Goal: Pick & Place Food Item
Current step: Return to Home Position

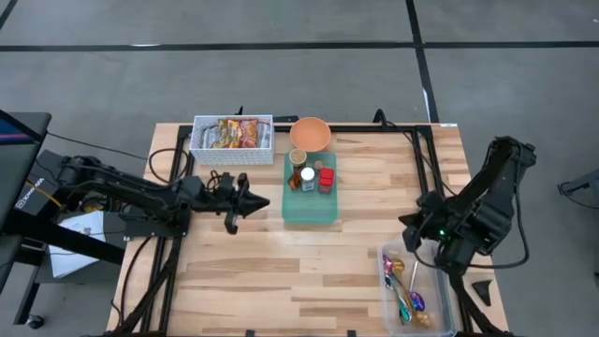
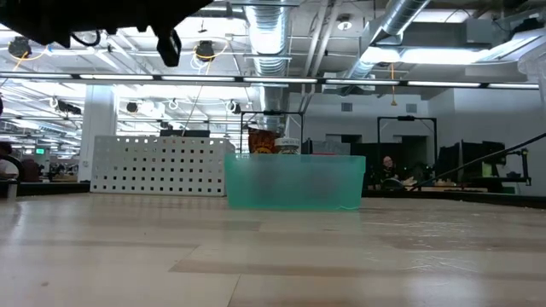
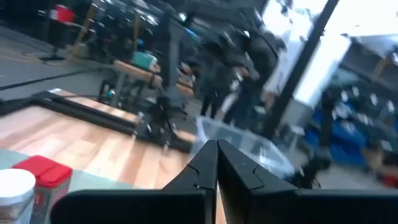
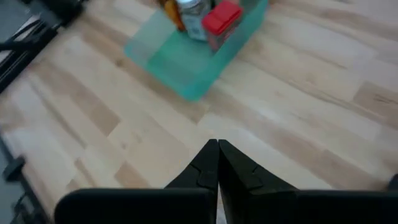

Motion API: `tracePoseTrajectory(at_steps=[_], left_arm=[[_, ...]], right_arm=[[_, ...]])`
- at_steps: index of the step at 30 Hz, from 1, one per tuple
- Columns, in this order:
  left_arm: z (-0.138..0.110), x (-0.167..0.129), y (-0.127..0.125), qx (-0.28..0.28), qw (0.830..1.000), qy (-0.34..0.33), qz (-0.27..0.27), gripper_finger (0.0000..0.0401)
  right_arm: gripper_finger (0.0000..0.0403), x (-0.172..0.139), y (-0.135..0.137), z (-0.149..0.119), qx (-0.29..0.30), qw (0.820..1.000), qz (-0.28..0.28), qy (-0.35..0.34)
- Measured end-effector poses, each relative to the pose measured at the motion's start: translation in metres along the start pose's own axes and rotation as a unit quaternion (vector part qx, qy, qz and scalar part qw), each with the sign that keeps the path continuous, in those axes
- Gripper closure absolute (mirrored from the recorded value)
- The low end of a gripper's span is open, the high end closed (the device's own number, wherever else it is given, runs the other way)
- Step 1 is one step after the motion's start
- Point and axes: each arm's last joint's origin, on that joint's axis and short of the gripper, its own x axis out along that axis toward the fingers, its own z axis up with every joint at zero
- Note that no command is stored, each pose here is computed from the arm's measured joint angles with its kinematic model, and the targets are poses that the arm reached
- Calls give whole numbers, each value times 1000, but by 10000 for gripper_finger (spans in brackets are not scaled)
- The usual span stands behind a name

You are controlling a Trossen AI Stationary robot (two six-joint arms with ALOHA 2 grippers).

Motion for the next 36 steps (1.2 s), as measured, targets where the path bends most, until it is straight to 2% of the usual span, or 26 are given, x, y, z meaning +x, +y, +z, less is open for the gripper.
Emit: tracePoseTrajectory(at_steps=[5,8,13,20,24,36], left_arm=[[-5,-13,-1,47,997,34,-48,400],[-11,-30,3,68,995,42,-52,401],[-18,-62,9,83,994,10,-69,401],[-35,-89,23,93,994,23,-44,401],[-35,-99,29,114,993,2,-32,401],[-39,-117,42,120,992,42,-16,401]], right_arm=[[402,7,1,7,53,998,-20,-5],[403,9,4,8,77,997,-18,18],[403,10,7,6,109,992,-23,64],[403,11,7,5,137,988,-25,62],[403,11,8,5,150,986,-23,62],[403,11,9,5,157,986,-16,63]])
